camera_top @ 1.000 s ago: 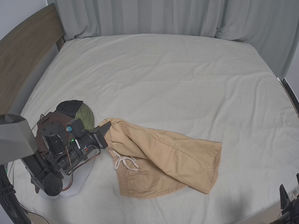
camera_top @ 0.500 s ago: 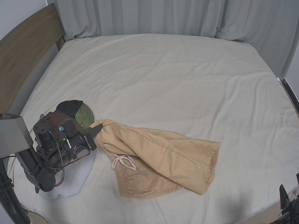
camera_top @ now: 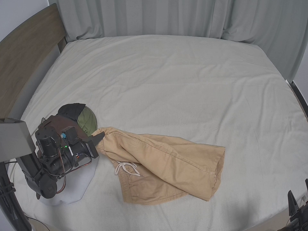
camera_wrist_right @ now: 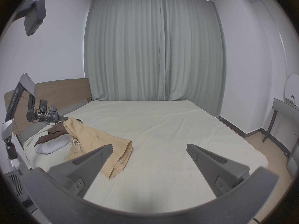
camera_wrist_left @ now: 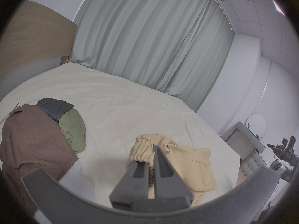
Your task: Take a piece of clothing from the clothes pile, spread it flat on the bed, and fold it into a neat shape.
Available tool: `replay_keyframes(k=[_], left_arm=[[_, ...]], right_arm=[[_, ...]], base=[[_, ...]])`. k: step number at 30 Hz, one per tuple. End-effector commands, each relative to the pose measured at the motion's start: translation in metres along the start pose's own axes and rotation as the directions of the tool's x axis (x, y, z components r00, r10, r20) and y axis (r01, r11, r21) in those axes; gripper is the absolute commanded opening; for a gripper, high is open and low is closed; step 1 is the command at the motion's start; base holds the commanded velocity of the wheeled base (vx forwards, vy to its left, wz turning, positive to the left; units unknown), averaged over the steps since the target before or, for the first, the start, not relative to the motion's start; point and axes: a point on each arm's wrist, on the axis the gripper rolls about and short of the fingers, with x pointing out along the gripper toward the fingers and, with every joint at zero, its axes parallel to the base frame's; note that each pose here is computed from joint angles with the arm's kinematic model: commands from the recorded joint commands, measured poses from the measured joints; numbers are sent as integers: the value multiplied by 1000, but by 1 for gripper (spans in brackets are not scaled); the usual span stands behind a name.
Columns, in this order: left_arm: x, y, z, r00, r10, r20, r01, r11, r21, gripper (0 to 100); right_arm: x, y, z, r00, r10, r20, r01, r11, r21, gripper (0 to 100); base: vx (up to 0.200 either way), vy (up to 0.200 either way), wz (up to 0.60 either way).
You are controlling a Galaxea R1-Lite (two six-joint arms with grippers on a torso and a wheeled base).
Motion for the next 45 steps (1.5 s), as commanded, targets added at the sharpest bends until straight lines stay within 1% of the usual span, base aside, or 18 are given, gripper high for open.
replay_keyframes(k=[1, 16, 21, 22, 23, 24, 25, 27, 29, 30, 31, 33, 35, 36, 37, 38, 42, 45], left_arm=[[2, 1, -2, 1000, -1, -5, 1, 1000, -1, 0], [2, 1, -1, 1000, 0, 0, 0, 1000, 1, 0], [1, 1, 1, 1000, 0, 6, 0, 1000, 3, 0], [1, 1, 1, 1000, 1, 7, -1, 1000, 3, 0], [1, 1, 1, 1000, 2, 8, -2, 1000, 3, 0], [1, 1, 1, 1000, 3, 6, -3, 1000, 2, 0], [1, 1, 1, 1000, 2, 7, -2, 1000, 3, 0], [1, 2, 0, 1000, 4, 1, -4, 1000, 1, 0], [2, 2, -1, 1000, 3, 1, -3, 1000, 1, 0], [2, 2, -1, 1000, 3, 0, -3, 1000, 1, 0], [2, 2, 0, 1000, 2, 2, -2, 1000, 1, 0], [2, 2, 0, 1000, 2, 4, -2, 1000, 2, 0], [2, 2, 0, 1000, 3, 4, -3, 1000, 2, 0], [2, 2, 0, 1000, 3, 4, -3, 1000, 2, 0], [2, 2, 1, 1000, 3, 6, -3, 1000, 2, 0], [1, 2, 1, 1000, 4, 7, -4, 1000, 3, 0], [1, 2, 1, 1000, 4, 9, -4, 1000, 3, 0], [1, 2, 1, 1000, 2, 8, -2, 1000, 3, 0]], right_arm=[[1, 0, -5, 1000, 0, -13, 0, 1000, -1, 100], [1, 0, -5, 1000, 0, -13, 0, 1000, 6, 100], [1, 0, -5, 1000, 5, -10, -5, 1000, -19, 100], [0, 0, -4, 1000, 9, 13, -9, 1000, -24, 100], [-2, 0, 5, 997, 20, 69, -18, 999, -28, 100], [-6, 0, 20, 988, 24, 152, -19, 999, -29, 100], [-8, 0, 38, 979, 25, 205, -19, 999, -30, 100], [-5, 0, 70, 974, 29, 226, -23, 999, -32, 100], [-3, 0, 88, 973, 60, 224, -53, 998, -37, 100], [-2, 0, 88, 973, 64, 221, -57, 998, -38, 100], [7, 1, 92, 978, 120, 170, -114, 993, -45, 100], [20, 2, 95, 979, 175, 101, -171, 984, -44, 100], [29, 3, 97, 977, 208, 53, -206, 978, -41, 100], [30, 3, 97, 977, 210, 49, -208, 977, -40, 100], [37, 4, 102, 969, 247, 19, -246, 968, -44, 100], [44, 5, 105, 964, 267, -7, -267, 962, -51, 100], [62, 7, 112, 953, 294, -72, -298, 953, -61, 100], [73, 9, 115, 935, 336, -113, -343, 938, -51, 100]], base=[[0, 0, 0], [0, 0, 0], [0, 0, 0], [0, 0, 0], [0, 0, 0], [0, 0, 0], [0, 0, 0], [0, 0, 0], [0, 0, 0], [0, 0, 0], [0, 0, 0], [0, 0, 0], [0, 0, 0], [0, 0, 0], [0, 0, 0], [0, 0, 0], [0, 0, 0], [0, 0, 0]])
